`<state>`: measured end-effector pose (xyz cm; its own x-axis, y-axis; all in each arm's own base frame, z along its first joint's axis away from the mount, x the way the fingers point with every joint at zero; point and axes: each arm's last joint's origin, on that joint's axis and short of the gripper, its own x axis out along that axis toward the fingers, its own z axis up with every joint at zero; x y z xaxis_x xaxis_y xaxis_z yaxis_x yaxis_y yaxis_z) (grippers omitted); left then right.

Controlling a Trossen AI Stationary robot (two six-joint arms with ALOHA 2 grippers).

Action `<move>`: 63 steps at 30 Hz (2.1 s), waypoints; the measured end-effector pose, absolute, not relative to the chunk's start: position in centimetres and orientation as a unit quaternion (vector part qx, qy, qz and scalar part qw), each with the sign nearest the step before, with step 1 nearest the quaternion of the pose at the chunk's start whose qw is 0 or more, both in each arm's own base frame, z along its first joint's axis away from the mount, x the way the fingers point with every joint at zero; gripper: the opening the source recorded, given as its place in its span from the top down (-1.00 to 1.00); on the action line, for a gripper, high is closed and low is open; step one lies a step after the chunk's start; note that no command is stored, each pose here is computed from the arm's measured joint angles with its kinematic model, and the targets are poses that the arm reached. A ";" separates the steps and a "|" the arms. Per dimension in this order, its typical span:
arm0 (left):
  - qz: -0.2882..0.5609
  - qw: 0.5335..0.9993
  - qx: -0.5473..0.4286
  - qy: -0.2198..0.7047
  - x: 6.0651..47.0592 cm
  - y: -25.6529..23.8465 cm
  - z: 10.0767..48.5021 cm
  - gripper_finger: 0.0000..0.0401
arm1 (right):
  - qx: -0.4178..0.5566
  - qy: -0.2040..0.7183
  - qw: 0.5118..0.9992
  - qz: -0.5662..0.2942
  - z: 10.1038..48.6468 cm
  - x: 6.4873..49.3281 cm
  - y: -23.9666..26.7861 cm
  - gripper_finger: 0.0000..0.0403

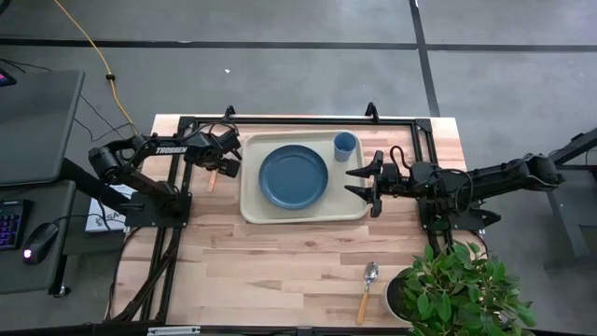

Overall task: Pick and place plate/cup/fork/spoon on tray
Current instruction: Put the orange fork on the white tray at the left of the blue plate

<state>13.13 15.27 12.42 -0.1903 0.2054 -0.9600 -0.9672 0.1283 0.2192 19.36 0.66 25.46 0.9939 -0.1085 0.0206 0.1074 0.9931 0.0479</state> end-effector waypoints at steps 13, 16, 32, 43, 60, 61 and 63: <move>0.545 0.533 -0.384 0.521 13.5 15.3 12.2 0.80 | 0.025 -0.012 0.998 -0.054 25.5 19.4 0.7 0.04; 0.545 0.538 -0.380 0.519 13.4 15.2 12.5 0.95 | 0.025 -0.012 0.998 -0.055 25.5 19.4 0.7 0.04; 0.550 0.637 -0.365 0.399 12.3 14.0 18.3 0.96 | 0.025 -0.012 0.998 -0.056 25.5 19.4 0.7 0.04; 0.438 0.783 -0.358 0.259 17.8 11.6 20.7 0.96 | 0.026 -0.017 0.998 -0.053 25.6 19.4 0.7 0.04; 0.492 0.748 -0.348 0.278 22.7 8.7 15.7 0.96 | 0.047 -0.012 0.997 -0.053 25.4 19.4 0.7 0.04; 0.494 0.746 -0.348 0.281 22.7 8.7 15.5 0.96 | 0.050 -0.012 0.997 -0.053 25.4 19.4 0.7 0.04; 0.501 0.738 -0.346 0.290 22.7 8.8 15.1 0.96 | 0.055 -0.010 0.997 -0.053 25.4 19.4 0.7 0.04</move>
